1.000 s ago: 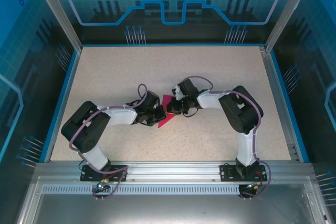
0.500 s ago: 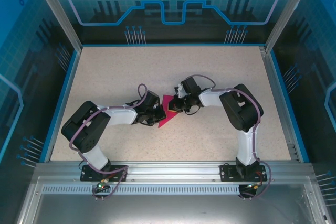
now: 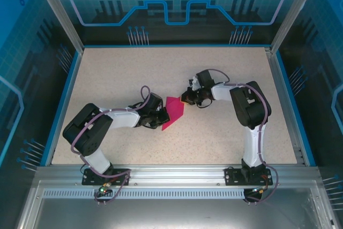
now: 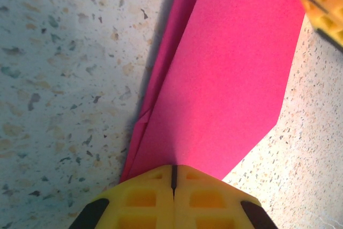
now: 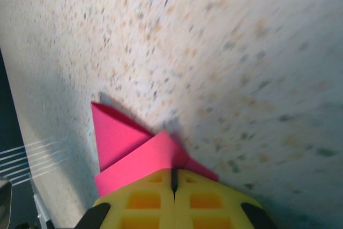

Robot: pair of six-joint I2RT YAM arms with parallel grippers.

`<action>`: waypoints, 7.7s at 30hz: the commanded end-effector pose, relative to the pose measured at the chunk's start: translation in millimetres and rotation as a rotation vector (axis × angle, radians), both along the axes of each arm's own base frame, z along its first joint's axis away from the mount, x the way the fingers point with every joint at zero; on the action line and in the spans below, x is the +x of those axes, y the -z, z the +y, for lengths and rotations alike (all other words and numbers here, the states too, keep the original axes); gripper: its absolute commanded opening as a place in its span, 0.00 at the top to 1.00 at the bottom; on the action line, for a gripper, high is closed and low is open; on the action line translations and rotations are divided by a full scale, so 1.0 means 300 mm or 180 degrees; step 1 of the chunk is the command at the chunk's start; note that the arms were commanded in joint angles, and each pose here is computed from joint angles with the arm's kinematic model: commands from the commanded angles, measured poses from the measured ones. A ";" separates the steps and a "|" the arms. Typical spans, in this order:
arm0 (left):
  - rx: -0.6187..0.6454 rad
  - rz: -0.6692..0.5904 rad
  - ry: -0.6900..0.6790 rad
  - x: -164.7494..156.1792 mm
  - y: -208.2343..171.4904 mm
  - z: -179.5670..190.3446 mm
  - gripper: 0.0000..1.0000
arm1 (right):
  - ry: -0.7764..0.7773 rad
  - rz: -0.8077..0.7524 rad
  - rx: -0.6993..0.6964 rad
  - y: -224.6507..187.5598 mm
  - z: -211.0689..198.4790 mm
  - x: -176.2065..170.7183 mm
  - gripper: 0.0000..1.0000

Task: Fold a paper plane with a square sheet of paper (pick it up from the middle)
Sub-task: Fourth fold the wing at the center of the table, then turn over the paper at the center of the table.

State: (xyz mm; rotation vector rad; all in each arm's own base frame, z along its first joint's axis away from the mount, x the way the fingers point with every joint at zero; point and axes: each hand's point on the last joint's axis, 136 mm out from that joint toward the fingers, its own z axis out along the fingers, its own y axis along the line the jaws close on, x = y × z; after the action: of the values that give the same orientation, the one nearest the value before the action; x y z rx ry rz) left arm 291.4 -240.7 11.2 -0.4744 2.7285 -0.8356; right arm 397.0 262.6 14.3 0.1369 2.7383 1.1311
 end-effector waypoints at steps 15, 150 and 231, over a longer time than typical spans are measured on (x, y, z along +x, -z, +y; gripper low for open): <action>0.0488 0.0700 0.0101 -0.175 0.164 0.108 1.00 | -0.0303 -0.0222 0.0064 -0.146 0.146 -0.134 0.98; 0.0460 0.0869 0.0257 -0.291 0.135 0.149 0.97 | -0.0302 0.0378 -0.0171 0.101 0.154 -0.228 0.99; 0.0718 0.0467 0.0603 0.056 -0.009 0.071 0.75 | -0.0037 0.0429 -0.0060 -0.016 0.063 -0.265 0.73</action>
State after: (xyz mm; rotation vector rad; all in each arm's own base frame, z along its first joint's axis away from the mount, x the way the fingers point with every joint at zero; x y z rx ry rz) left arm 308.2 -217.2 15.2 -0.2748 2.9640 -0.5289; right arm 313.4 270.1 18.0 0.2056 2.8775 1.0825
